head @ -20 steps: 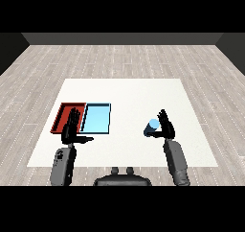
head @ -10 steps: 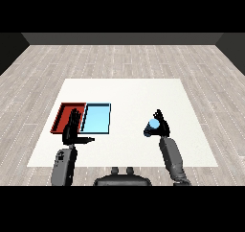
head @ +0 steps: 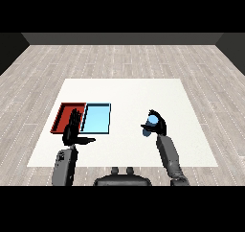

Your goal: Pick the blue can and put it in the blue box

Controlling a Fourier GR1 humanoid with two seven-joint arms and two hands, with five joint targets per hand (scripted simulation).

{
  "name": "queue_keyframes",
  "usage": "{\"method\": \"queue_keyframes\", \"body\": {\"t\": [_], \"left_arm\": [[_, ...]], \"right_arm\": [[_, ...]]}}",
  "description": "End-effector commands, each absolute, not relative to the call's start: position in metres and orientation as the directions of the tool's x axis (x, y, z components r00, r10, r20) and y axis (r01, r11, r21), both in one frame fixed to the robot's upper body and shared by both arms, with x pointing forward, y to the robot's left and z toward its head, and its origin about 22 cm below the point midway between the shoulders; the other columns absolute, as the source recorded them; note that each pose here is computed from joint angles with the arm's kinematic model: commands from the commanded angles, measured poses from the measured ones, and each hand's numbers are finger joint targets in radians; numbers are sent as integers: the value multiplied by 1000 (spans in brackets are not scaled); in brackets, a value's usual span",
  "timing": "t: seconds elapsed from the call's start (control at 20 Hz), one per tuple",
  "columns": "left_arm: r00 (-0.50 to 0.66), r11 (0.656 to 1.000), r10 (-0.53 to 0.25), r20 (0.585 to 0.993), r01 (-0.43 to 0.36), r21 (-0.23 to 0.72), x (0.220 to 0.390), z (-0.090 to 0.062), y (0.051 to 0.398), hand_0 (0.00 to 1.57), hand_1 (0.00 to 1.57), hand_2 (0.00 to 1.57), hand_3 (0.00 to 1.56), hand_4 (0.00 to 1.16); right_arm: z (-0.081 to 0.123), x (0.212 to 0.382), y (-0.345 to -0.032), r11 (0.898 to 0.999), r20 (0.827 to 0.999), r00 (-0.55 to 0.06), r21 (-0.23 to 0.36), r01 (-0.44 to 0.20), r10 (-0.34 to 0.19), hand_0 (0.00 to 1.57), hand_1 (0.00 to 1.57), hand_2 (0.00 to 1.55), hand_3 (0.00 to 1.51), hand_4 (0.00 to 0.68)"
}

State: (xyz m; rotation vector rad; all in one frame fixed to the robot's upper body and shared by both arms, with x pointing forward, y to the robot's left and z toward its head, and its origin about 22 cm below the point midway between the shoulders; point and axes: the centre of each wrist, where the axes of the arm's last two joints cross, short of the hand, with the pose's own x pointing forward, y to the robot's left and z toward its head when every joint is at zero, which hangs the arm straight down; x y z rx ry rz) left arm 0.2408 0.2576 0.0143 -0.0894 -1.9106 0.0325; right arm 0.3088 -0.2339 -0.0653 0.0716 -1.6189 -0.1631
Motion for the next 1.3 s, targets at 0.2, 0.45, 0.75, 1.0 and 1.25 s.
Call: {"method": "queue_keyframes", "body": {"t": [0.2,0.45,0.75,1.0,1.25], "left_arm": [[-330,995,98,939,49,-87,245,-1,250,0,0,0,0,0],[-346,997,67,936,65,-48,226,16,274,0,0,0,0,0],[-334,998,29,942,66,-8,237,17,243,0,0,0,0,0],[-288,984,136,948,153,-95,252,13,211,0,0,0,0,0],[-211,968,187,959,206,-144,254,25,192,0,0,0,0,0]], "right_arm": [[-52,304,-246,995,998,-32,64,70,-62,1543,1543,1490,1452,601],[-29,302,-230,999,997,-67,25,26,-23,1493,1493,1465,1429,614],[24,320,-189,998,971,-237,9,-60,-23,1496,1496,1487,1449,635],[44,307,-157,995,958,-287,-13,-103,-18,1429,1429,1451,1433,631],[49,316,-157,992,956,-291,6,-128,-44,1500,1500,1467,1442,636]]}}
